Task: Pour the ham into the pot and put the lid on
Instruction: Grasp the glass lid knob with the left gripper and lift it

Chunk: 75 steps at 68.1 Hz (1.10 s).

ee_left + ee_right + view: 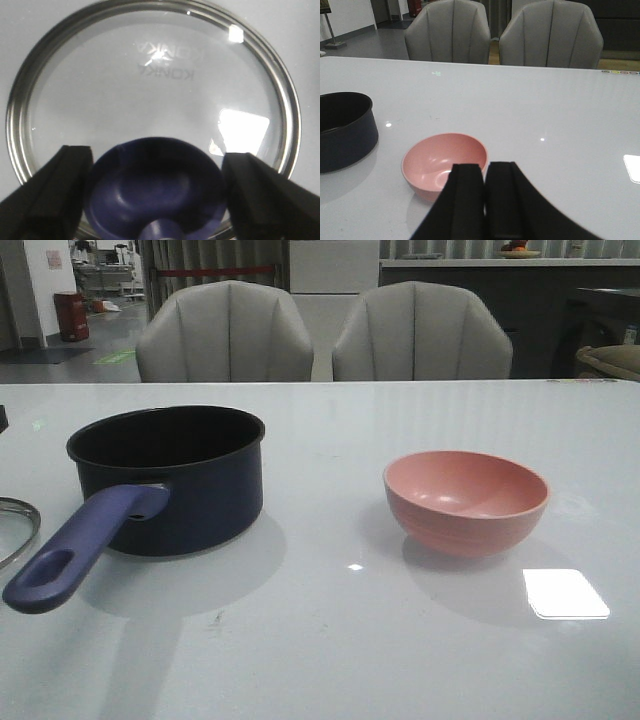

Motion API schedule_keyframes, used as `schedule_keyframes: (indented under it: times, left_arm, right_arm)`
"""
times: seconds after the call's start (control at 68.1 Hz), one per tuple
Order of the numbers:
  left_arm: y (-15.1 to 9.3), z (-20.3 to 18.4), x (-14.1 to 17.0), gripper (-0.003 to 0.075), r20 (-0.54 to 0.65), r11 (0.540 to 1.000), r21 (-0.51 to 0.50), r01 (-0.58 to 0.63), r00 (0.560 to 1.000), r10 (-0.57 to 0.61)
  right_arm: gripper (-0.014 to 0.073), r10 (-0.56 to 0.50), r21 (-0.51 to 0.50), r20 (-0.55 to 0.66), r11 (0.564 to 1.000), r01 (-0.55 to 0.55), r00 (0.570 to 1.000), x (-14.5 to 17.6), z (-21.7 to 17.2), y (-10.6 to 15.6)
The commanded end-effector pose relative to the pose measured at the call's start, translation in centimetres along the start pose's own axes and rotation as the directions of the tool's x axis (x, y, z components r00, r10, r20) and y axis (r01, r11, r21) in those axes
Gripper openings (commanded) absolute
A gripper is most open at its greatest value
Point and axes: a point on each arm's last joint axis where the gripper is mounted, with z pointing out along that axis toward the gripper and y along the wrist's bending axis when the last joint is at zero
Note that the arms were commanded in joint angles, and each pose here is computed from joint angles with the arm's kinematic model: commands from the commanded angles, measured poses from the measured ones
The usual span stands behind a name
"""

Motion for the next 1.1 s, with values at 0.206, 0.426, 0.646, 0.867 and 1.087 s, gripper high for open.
schedule_keyframes:
  times: [0.206,0.426,0.646,0.867,1.087]
  left_arm:
    - [0.0,-2.6,-0.4,0.0197,0.085,1.0,0.012,0.0,0.996,-0.001]
    - [0.0,-3.0,-0.6,0.0186,0.106,1.0,0.014,-0.001,0.994,-0.001]
    - [-0.3,-6.9,-1.1,0.0187,0.224,0.999,0.027,-0.022,0.974,0.016]
    - [-1.7,-13.3,-1.2,0.0186,0.396,0.996,0.045,-0.082,0.916,0.058]
    - [-6.3,-16.7,-0.8,0.0186,0.458,0.972,0.054,-0.227,0.871,0.178]
  right_arm:
    - [0.0151,-0.015,0.008,0.113,1.0,0.014,0.993,-1.8,-0.2,0.0]
    - [0.0151,-0.015,0.008,0.113,1.0,0.014,0.993,-1.8,-0.2,0.0]
    - [0.0151,-0.015,0.008,0.113,1.0,0.014,0.993,-1.8,-0.2,0.0]
    - [0.0151,-0.015,0.008,0.113,1.0,0.014,0.993,-1.8,-0.2,0.0]
    - [0.0151,-0.015,0.008,0.113,1.0,0.014,0.993,-1.8,-0.2,0.0]
